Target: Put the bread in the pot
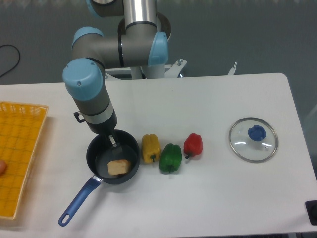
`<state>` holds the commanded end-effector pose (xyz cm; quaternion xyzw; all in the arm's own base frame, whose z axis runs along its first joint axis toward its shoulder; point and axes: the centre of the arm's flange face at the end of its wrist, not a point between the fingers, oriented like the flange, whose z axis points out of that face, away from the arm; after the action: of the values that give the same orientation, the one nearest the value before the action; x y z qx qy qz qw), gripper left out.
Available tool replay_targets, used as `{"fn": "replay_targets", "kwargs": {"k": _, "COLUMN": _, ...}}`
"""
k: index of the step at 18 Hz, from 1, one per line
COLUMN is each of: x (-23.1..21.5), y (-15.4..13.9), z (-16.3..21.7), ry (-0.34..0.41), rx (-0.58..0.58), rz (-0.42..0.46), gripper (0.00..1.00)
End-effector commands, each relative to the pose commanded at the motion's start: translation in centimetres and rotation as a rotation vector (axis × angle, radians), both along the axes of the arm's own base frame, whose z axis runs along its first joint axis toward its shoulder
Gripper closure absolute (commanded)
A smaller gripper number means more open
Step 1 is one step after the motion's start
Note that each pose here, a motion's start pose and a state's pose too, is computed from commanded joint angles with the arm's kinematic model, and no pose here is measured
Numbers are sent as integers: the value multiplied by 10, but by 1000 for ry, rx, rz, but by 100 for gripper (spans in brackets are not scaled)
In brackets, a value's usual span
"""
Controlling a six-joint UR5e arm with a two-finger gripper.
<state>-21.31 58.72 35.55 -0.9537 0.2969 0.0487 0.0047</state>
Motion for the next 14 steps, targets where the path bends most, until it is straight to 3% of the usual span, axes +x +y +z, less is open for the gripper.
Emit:
{"fn": "replay_targets", "kwargs": {"k": 2, "x": 2, "y": 1, "z": -1, "ry": -1, "rx": -1, "rz": -5, "gripper": 15}}
{"fn": "replay_targets", "kwargs": {"k": 5, "x": 1, "y": 0, "z": 2, "ry": 2, "rx": 2, "rz": -6, "gripper": 0}}
{"fn": "replay_targets", "kwargs": {"k": 14, "x": -51, "y": -31, "z": 17, "ry": 8, "rx": 7, "rz": 34, "gripper": 0}}
